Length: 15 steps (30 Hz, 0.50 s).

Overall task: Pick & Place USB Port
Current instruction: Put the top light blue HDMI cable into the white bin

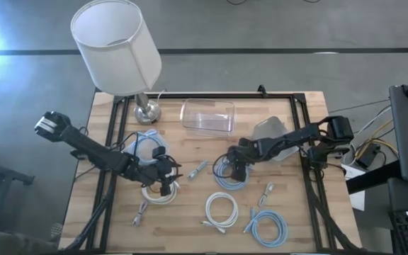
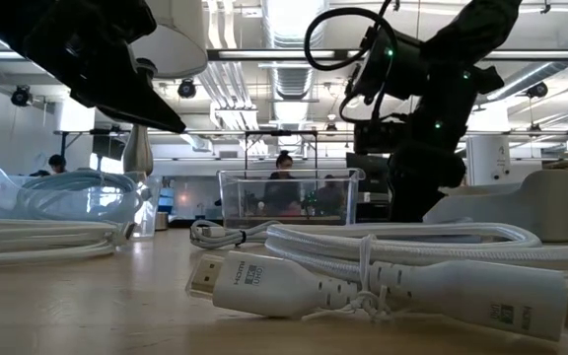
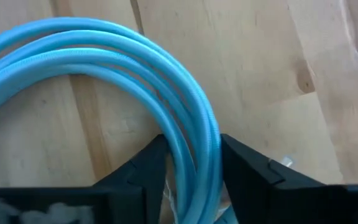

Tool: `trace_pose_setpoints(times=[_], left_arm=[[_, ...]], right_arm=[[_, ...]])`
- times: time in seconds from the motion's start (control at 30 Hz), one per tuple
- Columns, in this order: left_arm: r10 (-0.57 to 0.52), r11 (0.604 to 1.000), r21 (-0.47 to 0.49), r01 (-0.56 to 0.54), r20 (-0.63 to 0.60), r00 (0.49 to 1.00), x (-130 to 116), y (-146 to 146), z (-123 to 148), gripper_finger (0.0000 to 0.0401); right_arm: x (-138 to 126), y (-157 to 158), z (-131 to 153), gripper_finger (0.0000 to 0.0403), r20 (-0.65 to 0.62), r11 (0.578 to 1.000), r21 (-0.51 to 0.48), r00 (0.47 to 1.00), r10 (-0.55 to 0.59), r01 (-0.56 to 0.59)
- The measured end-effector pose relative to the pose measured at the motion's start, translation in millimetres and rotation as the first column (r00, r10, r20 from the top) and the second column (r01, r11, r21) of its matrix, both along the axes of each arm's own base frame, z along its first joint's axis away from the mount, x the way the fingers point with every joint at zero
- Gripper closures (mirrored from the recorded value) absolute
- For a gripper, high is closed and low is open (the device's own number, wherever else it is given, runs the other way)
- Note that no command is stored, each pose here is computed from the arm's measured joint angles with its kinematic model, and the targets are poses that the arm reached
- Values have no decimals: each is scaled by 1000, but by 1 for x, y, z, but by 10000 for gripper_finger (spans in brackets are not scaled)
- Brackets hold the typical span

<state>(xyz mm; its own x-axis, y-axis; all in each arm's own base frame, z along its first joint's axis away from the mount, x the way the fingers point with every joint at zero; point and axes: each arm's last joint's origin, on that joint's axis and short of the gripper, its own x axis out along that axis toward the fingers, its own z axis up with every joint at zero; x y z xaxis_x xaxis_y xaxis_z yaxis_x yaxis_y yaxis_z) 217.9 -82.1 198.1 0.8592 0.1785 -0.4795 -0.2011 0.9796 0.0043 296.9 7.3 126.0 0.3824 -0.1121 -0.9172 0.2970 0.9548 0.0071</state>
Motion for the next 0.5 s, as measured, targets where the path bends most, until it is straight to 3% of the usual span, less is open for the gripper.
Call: trace_pose_setpoints(times=[0.3, 0.5], left_arm=[[53, 994, -95, -51, 18, 998, 0, 0, 0, 224], [95, 981, -170, -88, 33, 995, 0, 0, 1, 224]], right_arm=[[4, 9, 6, 369, 15, 1000, -4, 999, 28, -28], [17, 23, 23, 375, 63, 995, -39, 994, 89, -87]])
